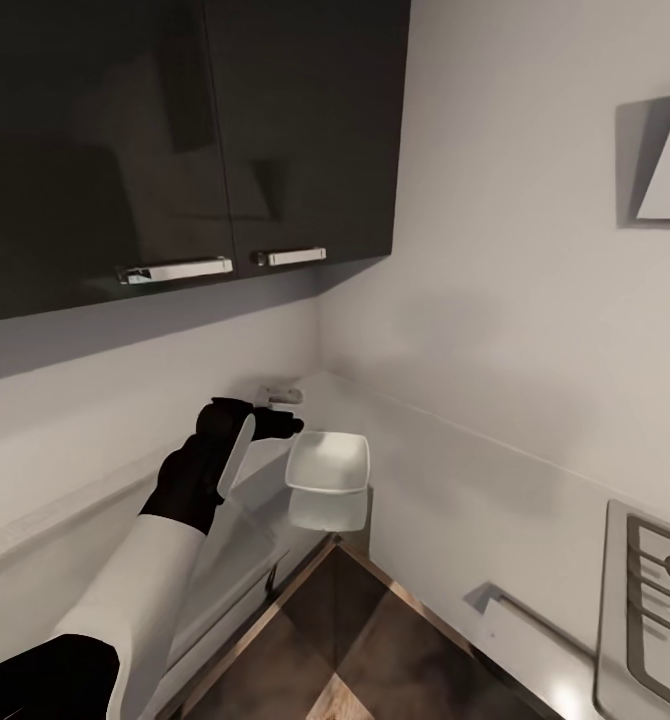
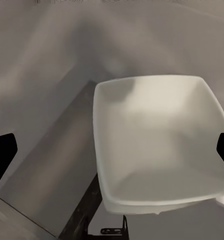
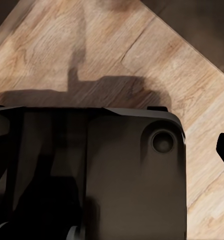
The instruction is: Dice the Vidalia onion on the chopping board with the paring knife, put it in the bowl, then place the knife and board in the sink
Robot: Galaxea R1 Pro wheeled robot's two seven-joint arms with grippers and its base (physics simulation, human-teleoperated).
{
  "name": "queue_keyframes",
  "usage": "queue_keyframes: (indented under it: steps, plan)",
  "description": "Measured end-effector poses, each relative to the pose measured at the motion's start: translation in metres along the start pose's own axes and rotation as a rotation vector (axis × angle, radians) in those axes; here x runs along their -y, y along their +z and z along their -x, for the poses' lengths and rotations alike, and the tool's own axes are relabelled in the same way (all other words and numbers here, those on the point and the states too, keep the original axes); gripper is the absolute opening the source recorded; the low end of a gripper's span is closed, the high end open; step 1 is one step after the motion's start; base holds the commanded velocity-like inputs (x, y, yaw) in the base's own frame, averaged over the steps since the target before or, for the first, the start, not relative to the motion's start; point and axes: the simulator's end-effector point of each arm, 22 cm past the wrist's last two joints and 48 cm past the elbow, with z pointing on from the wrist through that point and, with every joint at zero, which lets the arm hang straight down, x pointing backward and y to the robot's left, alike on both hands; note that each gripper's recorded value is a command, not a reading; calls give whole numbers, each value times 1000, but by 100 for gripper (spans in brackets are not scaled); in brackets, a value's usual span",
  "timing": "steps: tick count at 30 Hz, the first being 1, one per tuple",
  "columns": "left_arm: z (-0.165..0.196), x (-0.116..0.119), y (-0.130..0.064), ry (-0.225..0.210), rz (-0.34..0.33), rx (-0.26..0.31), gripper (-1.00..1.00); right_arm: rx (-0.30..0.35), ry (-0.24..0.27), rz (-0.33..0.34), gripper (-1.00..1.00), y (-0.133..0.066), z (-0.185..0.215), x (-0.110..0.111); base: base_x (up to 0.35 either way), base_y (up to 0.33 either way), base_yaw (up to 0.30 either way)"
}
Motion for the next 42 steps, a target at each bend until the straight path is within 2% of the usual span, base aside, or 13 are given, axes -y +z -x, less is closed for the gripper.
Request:
queue_keyframes:
  steps: [6,10,16,23,39,42]
  plan:
    - [-1,0,2,-1,-1,1,100,-2,0,1,100,0,-1,-1,3,0,0]
    - [-12,-1,8,-2,1,-24,100,-2,0,2,100,0,-1,-1,0,0,0]
    - [-11,-2,14,-1,5,1,100,-2,0,2,100,0,-1,-1,0,0,0]
    - [-13,-2,17,-3,5,0,100,-21,1,5,100,0,-6,-3,70,0,0]
    - [-40,-4,36,-7,5,-59,100,-49,3,10,100,-2,-15,-5,45,0,0]
    - [-40,-4,37,-8,6,-56,100,-49,3,10,100,-2,-15,-5,0,0,0]
